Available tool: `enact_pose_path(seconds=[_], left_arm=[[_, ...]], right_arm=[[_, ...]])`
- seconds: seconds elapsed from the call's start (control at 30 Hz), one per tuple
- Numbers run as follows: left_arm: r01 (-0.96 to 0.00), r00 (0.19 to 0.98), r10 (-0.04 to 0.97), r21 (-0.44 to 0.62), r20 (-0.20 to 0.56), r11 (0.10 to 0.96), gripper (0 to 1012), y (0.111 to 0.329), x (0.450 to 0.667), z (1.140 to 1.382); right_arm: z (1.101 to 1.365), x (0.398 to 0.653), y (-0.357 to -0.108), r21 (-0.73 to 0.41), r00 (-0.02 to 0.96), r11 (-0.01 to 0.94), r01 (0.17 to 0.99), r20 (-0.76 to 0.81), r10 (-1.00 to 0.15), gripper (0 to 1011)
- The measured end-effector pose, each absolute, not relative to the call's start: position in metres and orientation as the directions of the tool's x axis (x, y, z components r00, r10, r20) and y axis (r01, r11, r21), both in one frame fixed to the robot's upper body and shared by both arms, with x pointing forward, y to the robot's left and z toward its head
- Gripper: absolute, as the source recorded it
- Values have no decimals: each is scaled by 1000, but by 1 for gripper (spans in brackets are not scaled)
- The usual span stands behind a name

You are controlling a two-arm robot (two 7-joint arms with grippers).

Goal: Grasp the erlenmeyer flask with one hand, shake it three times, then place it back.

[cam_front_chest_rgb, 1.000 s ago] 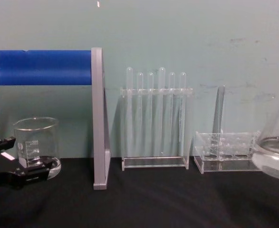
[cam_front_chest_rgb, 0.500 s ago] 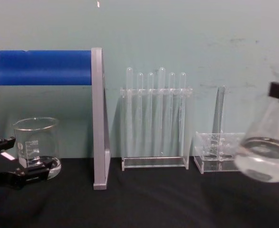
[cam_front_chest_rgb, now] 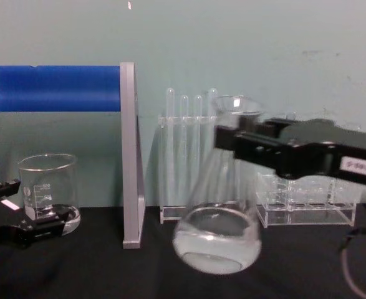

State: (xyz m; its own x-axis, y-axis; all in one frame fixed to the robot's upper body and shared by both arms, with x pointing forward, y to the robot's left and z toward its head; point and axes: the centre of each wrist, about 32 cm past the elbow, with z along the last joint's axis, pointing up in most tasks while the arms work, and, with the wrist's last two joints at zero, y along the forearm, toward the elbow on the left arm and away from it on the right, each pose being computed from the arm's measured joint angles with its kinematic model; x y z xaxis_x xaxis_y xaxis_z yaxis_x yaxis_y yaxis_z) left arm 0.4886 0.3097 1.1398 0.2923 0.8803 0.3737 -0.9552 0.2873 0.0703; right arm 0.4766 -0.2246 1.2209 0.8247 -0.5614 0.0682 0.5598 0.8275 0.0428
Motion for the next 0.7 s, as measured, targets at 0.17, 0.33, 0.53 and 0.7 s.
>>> enact_pose_path(seconds=[0.17,0.33,0.53,0.7], left_arm=[[-955,292,880,70,374,287,1001,310,489,1140],[-955,292,880,70,374,287,1001,310,489,1140],[-955,292,880,70,374,287,1001,310,489,1140],[-955,292,880,70,374,287,1001,310,489,1140]], right_arm=[[1221,478,-216,44,853,856,515,68,-517,456],[1220,479,-214,51,856,858,511,61,-513,456],[1219,478,-226,62,807,808,585,50,-588,456],[1219,472,-248,72,709,710,700,44,-704,456]])
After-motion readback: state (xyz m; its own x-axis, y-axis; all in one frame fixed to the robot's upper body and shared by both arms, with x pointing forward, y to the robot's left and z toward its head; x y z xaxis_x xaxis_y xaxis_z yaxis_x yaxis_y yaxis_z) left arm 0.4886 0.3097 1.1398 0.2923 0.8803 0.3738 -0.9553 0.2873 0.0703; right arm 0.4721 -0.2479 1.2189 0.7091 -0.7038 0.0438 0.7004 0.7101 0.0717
